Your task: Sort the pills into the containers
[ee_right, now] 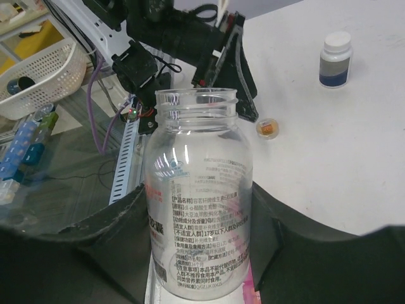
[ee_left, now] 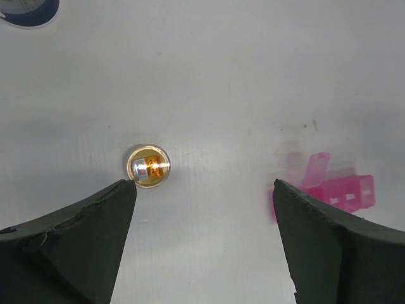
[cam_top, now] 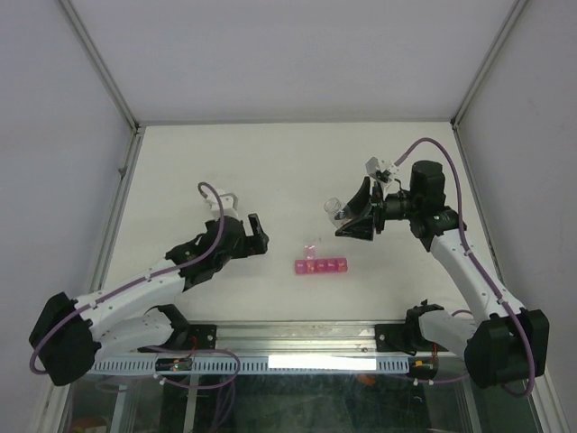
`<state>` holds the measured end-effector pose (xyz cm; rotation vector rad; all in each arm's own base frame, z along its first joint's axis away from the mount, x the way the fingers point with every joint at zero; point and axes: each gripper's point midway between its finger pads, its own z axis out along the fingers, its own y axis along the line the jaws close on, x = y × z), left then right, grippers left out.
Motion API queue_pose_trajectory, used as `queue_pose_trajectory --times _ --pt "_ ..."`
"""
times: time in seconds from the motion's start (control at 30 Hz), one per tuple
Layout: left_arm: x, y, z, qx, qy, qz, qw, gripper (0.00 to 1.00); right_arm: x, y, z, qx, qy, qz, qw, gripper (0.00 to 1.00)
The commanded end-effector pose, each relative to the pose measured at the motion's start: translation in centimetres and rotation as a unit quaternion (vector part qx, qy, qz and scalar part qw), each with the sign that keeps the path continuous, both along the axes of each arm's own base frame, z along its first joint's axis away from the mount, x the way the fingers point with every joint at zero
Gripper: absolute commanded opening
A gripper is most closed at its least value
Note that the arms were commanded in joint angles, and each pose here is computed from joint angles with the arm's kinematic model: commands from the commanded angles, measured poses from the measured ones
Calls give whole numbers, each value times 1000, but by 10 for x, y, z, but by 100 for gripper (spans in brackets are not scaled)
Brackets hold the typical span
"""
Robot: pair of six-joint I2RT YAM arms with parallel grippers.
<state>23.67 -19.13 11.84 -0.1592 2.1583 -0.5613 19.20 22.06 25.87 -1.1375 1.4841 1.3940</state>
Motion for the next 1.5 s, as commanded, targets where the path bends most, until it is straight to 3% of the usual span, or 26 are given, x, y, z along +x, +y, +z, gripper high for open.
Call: queue_pose_trajectory --times 0.0,0.13,0.33,0.6,0.73,1.47 --pt "5 12 -15 130 44 26 990 90 -6 -3 25 27 -34 19 999 0" --pt "10 14 -26 196 78 35 977 84 -7 -3 24 26 -24 19 999 0" --pt "15 11 -37 220 97 24 970 72 -9 -3 25 27 -25 22 999 0" --pt "24 6 -65 255 126 7 959 69 -11 -4 24 27 -26 22 999 0" --pt "28 9 -75 266 135 12 954 60 -11 -6 24 28 -27 20 999 0" --pt "31 5 -84 264 139 5 954 50 -11 -6 22 29 -17 21 999 0"
